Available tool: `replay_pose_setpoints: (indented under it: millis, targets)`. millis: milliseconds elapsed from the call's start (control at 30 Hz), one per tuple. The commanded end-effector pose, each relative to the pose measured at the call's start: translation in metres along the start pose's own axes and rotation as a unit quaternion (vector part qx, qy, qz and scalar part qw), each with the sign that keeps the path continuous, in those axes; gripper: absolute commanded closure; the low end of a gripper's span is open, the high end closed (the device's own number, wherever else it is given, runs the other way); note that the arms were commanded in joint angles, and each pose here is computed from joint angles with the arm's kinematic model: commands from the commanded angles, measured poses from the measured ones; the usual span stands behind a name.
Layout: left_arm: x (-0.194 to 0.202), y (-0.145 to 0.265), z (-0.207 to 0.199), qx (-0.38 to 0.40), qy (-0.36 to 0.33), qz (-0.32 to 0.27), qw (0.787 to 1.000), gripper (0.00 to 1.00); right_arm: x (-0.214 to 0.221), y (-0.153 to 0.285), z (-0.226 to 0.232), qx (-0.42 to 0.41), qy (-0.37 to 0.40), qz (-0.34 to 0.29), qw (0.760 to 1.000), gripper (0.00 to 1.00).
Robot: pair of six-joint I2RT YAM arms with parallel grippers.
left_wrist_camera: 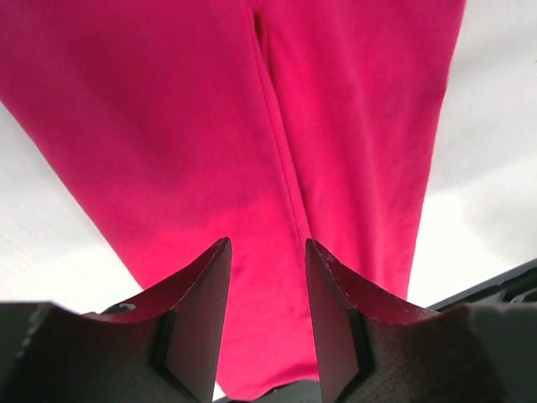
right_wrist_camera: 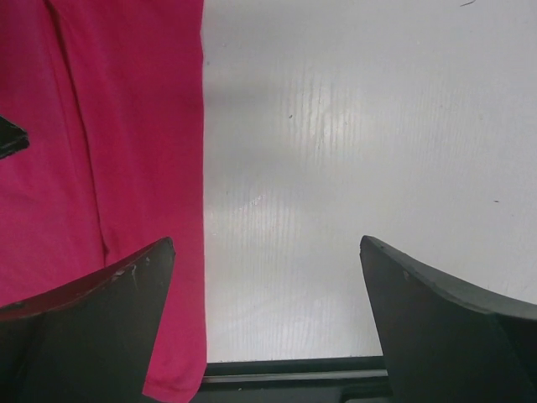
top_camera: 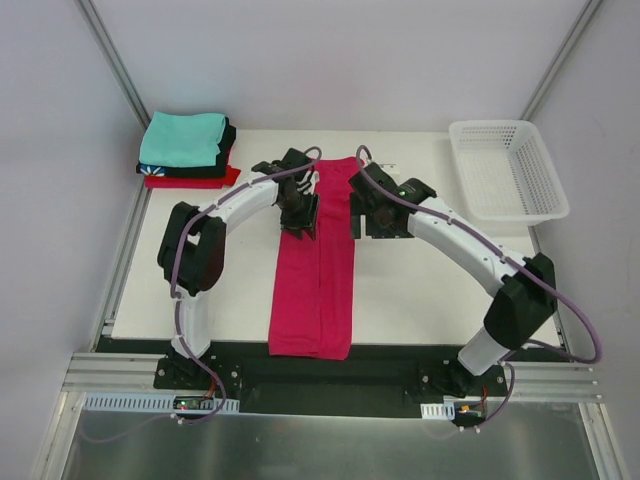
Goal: Fold and stack the t-shirts
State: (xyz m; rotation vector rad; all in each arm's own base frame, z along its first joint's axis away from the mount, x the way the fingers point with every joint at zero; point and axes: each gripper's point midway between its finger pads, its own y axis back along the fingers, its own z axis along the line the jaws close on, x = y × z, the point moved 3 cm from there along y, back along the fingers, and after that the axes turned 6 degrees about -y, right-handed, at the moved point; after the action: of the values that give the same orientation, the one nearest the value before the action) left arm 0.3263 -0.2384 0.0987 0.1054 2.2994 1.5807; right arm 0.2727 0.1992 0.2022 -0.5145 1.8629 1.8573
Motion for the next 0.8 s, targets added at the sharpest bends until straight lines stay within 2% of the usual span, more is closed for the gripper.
replay_pose_setpoints:
  millis: [0, 233, 467, 667, 767]
  targets:
    - [-0.031, 0.008, -0.004, 0.0, 0.006, -0.039, 0.999, 0.6, -0.012, -0.016, 0.015, -0.027, 0.009, 0.012, 1.0, 0.04]
    - [-0.041, -0.012, 0.008, -0.031, 0.013, -0.033, 0.999, 0.59, -0.01, -0.032, 0.014, -0.033, 0.0, 0.029, 0.999, 0.04]
    - [-0.073, -0.025, 0.023, -0.067, 0.023, -0.053, 0.996, 0.59, -0.016, -0.04, 0.002, -0.027, -0.007, 0.037, 0.999, 0.04]
    - [-0.079, -0.04, 0.045, -0.125, 0.024, -0.012, 0.992, 0.56, -0.014, -0.041, -0.008, -0.032, -0.017, 0.044, 0.998, 0.04]
    - [-0.083, -0.05, 0.054, -0.13, 0.031, -0.005, 0.991, 0.55, -0.015, -0.038, -0.012, -0.037, -0.023, 0.041, 0.998, 0.04]
